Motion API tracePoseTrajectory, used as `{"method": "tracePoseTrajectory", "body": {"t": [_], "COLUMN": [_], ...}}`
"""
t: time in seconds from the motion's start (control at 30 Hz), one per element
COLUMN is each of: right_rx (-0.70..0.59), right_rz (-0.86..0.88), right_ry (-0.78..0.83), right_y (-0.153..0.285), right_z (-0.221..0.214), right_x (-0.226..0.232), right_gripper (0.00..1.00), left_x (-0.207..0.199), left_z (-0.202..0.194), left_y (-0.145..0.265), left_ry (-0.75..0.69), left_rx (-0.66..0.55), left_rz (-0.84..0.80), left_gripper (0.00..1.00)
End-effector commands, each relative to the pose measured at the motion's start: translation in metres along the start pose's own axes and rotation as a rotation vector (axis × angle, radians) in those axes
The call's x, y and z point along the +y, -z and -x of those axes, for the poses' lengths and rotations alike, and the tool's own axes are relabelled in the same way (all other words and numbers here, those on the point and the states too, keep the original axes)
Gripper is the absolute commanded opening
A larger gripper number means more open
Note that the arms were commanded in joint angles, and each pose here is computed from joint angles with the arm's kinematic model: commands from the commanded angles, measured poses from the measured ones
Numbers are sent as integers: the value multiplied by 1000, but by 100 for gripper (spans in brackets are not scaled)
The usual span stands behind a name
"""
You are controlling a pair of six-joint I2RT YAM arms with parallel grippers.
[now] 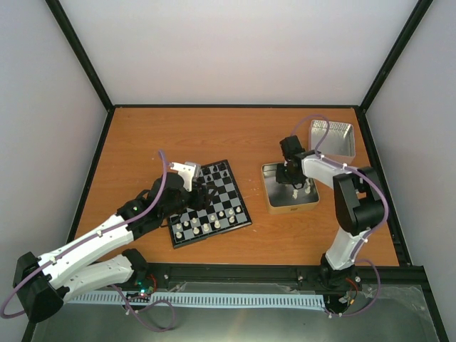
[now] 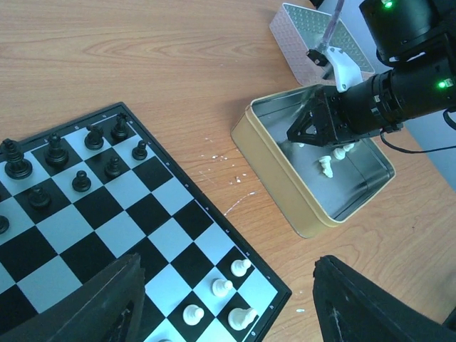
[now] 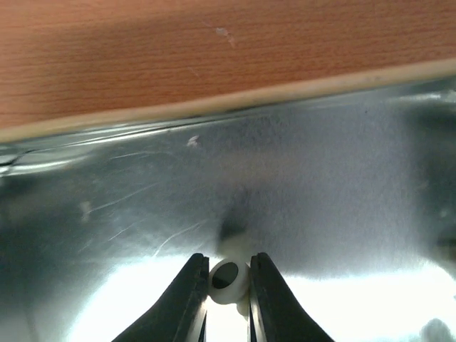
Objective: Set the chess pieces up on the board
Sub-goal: Pick up the chess piece from the storage box.
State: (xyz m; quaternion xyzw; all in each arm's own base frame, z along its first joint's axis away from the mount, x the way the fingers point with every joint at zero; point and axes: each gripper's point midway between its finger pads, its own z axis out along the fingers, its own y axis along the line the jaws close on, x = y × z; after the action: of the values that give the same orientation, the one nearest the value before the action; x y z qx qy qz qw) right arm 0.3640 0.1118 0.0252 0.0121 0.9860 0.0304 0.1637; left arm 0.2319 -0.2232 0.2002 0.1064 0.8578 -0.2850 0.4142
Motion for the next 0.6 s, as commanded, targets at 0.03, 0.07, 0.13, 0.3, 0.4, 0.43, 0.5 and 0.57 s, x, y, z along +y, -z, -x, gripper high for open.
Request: {"method": "tracePoseTrajectory", "body": {"t": [0.03,0.07,0.13,0.3,0.4,0.43,0.5,0.57], "right_rx": [-156,-184,-242,-303,-288,-281,-250,-210], "right_rz": [211,265,378,662,849,914,1009,1069], "right_ry": [-117,-142,-198,-280,-330,-349,-422,-501], "right_y": [49,61,85,141,172,184,200,210], "right_z": [23,27,37,40,31,28,20,12], "right_x": [32,39,53,91,122,132,148,160], "right_gripper": [15,16,16,18,19,20,21,24], "left_x": [-12,-12,-19,-33,-47,-51,-53,-54], "left_z": [12,13,24,34,41,44,47,49], "left_y": [3,4,7,6,3,2,-2,-5], "left_ry": [16,17,27,65,79,72,60,28], "left_rx": [-52,-54,-106,-142,-175,-194,-233,-268], "left_rz": [-65,-67,-101,-177,-254,-280,-301,-314], "left_gripper": [68,68,69,70,70,70,70,70]}}
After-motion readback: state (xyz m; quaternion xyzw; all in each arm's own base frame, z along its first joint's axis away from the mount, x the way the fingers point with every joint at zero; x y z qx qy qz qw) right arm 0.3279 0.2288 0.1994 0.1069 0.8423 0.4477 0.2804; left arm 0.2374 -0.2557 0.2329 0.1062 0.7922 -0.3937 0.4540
